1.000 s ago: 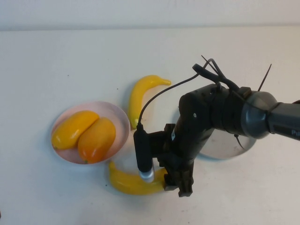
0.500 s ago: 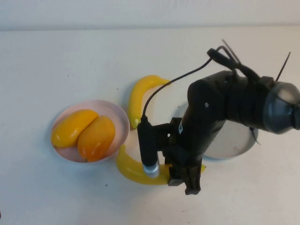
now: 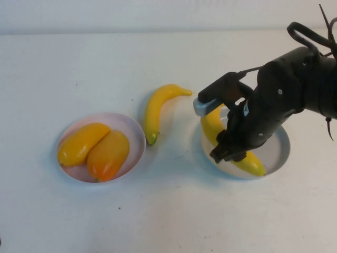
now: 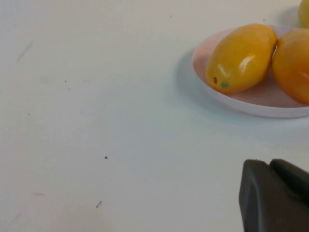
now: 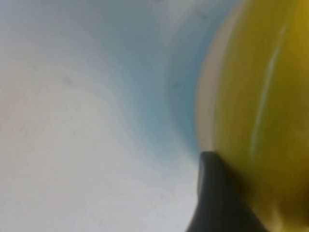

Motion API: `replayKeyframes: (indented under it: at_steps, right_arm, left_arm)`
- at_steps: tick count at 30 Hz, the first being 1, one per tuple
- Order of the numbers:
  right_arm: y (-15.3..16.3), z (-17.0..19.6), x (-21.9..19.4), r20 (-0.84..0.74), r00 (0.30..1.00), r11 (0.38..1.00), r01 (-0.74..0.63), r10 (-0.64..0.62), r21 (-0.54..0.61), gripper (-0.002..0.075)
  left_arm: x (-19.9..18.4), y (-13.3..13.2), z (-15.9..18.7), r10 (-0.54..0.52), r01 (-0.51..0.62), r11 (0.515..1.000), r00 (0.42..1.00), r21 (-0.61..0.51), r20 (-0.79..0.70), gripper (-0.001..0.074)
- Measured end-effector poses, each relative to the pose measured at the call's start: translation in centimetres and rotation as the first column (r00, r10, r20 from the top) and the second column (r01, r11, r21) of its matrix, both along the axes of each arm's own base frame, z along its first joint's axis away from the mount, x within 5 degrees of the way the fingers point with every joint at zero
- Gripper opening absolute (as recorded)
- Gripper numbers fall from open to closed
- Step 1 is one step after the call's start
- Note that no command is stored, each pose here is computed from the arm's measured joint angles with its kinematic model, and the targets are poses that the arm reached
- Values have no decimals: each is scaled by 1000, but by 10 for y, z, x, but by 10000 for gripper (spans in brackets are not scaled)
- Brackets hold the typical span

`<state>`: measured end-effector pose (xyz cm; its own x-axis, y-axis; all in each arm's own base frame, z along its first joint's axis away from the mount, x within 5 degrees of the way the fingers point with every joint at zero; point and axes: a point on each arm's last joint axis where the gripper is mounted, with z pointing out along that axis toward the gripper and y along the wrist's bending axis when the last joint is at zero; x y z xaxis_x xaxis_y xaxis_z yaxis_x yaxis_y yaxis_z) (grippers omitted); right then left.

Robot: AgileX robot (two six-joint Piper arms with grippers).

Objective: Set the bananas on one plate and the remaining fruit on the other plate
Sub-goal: Put another type of fruit in the right plate

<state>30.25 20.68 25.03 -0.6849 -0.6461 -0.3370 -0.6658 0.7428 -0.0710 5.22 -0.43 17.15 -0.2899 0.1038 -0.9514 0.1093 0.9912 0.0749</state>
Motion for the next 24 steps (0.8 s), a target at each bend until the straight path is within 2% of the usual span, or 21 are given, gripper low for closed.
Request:
replayKeyframes:
  at_steps: [4,7,17,24]
  right_arm:
    - [-14,-8,19,13,966,965,259,-260,50,315]
    - [-23,-17,29,-1,930,928,368,-368,55,315]
    - [-26,-44,37,-83,893,895,445,-442,19,321]
    - [-25,-38,39,-96,875,878,478,-474,29,461]
  left_arm:
    - [0,0,0,0,0,1000,1000,0,0,-4]
    - [0,0,0,0,0,1000,1000,0,0,-4]
    - [0,0,0,0,0,1000,1000,0,0,-4]
    - [0,0,0,0,0,1000,1000,0,0,-4]
